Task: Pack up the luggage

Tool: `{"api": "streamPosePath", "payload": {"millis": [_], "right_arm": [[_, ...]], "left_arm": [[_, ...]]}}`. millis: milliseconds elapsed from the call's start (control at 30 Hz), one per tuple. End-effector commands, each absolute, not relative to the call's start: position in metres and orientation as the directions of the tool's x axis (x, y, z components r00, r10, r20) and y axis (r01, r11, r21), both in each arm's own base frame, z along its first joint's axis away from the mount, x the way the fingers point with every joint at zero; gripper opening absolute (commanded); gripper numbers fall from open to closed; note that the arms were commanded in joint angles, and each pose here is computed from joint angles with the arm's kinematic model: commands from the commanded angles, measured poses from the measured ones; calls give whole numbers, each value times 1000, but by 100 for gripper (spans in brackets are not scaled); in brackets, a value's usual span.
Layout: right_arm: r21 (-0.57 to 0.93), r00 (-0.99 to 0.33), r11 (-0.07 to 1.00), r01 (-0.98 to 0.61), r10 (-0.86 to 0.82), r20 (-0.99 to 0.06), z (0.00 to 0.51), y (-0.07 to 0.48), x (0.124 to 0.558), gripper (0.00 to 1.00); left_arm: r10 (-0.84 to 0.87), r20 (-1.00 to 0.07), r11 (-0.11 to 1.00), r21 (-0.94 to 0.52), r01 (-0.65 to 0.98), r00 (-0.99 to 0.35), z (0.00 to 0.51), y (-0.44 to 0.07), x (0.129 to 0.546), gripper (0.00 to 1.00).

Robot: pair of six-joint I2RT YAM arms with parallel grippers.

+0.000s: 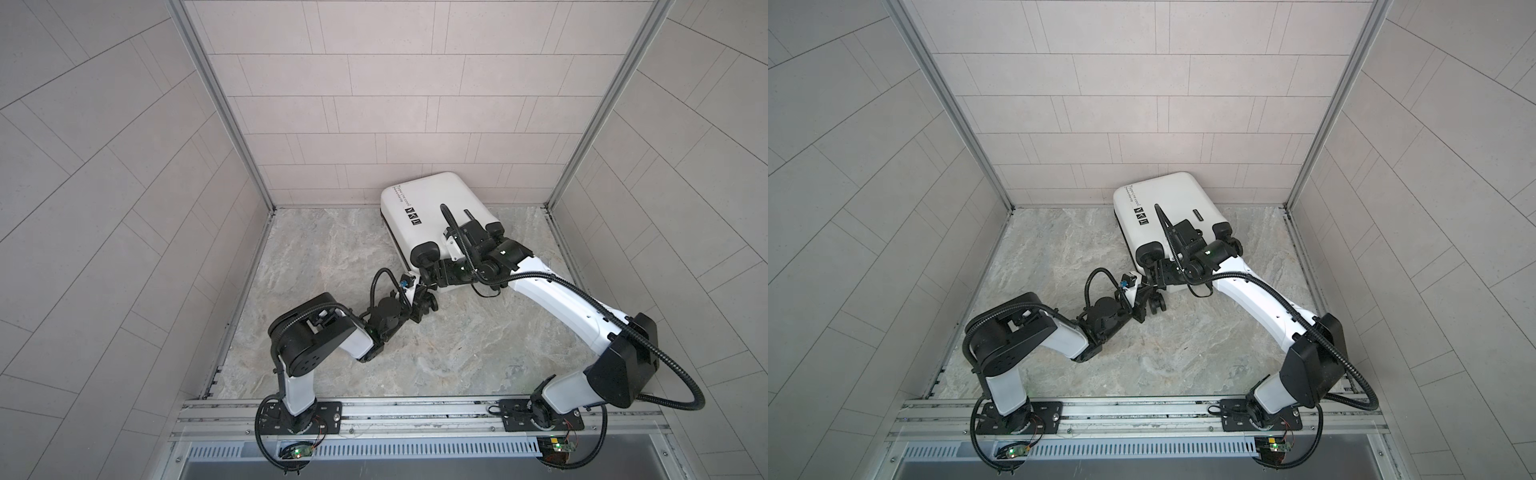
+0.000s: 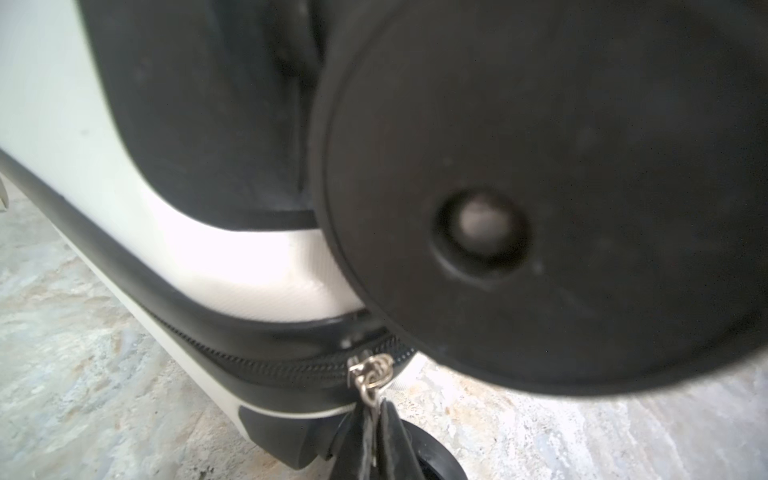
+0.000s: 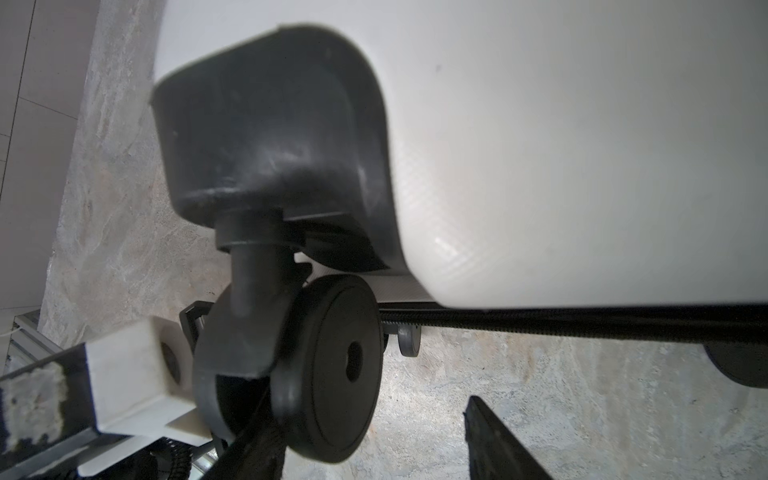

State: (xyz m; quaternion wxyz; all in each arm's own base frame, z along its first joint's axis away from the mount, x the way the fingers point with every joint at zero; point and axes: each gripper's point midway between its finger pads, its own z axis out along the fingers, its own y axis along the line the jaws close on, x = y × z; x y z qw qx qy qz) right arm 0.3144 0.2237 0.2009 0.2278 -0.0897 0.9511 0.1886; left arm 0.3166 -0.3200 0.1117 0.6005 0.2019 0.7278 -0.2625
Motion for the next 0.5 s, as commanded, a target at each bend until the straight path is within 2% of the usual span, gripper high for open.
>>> {"api": "streamPosePath", "payload": {"millis": [0,467], "right_arm": [[333,-875,905,-265,-81,-477,209,222,308,69],[376,-873,878,-298,-91,-479,217,245,309,70]], "left_arm": [[-93,-988,759,-153,633,-127,144,-326,320,0],[-73,-988,718,-145,681,-132,145,-321,301,0]]}}
